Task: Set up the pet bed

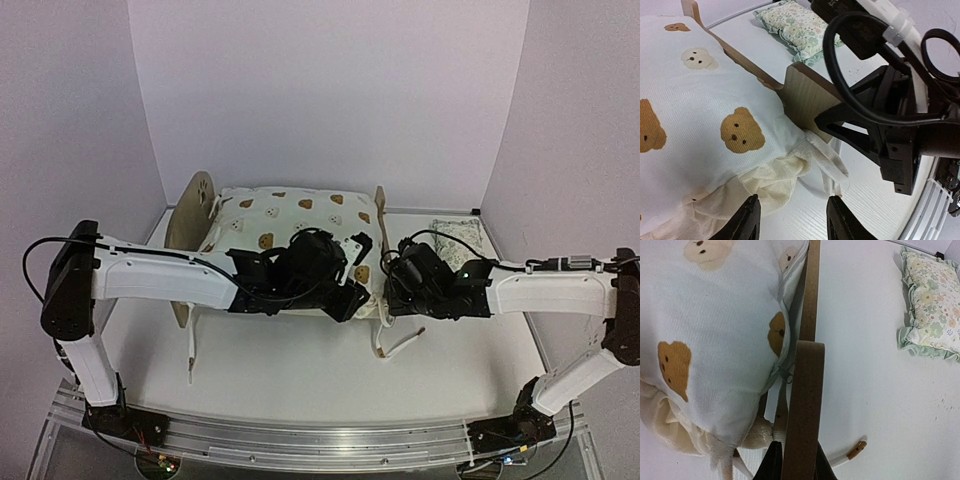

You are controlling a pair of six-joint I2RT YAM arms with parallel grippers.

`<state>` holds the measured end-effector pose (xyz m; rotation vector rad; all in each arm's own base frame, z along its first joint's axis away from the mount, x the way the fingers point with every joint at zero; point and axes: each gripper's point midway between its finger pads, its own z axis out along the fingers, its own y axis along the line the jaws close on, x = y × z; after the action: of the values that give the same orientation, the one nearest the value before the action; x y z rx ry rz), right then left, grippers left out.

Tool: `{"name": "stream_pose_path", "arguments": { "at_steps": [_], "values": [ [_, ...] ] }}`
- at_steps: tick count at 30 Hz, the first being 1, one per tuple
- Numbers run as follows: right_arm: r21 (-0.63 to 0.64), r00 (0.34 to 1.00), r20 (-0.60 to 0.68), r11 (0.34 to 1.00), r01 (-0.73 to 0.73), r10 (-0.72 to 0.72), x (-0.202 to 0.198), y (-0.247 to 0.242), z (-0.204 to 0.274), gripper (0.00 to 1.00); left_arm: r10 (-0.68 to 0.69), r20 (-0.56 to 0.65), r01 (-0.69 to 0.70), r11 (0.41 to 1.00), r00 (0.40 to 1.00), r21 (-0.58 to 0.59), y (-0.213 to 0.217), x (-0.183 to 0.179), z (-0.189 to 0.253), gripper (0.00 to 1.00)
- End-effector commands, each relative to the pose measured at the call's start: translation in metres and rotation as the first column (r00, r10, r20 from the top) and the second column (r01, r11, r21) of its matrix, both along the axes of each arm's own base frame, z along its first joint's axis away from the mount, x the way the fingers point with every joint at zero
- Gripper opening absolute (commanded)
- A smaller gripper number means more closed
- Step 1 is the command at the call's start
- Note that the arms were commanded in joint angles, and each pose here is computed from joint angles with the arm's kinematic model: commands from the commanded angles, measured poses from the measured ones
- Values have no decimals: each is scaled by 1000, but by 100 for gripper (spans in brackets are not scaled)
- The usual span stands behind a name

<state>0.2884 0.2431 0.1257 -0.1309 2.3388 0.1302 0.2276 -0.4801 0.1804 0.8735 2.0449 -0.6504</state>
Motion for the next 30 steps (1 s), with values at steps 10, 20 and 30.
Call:
{"name": "stream_pose_path", "arguments": {
  "at_steps": [10, 20, 30],
  "values": [
    [10, 993, 114, 999, -43, 41, 6, 10, 42, 0, -178, 21, 179, 982, 984, -56, -29, -19, 2, 47],
    [57, 992, 121, 997, -53, 46, -2, 5, 52, 0, -197, -31, 195, 979, 980, -60, -56, -15, -17, 40],
    [106, 993, 100, 992, -72, 62, -11, 5, 52, 0, -98, 1, 98, 993, 995, -72, -68, 8, -21, 31]
  ]
}}
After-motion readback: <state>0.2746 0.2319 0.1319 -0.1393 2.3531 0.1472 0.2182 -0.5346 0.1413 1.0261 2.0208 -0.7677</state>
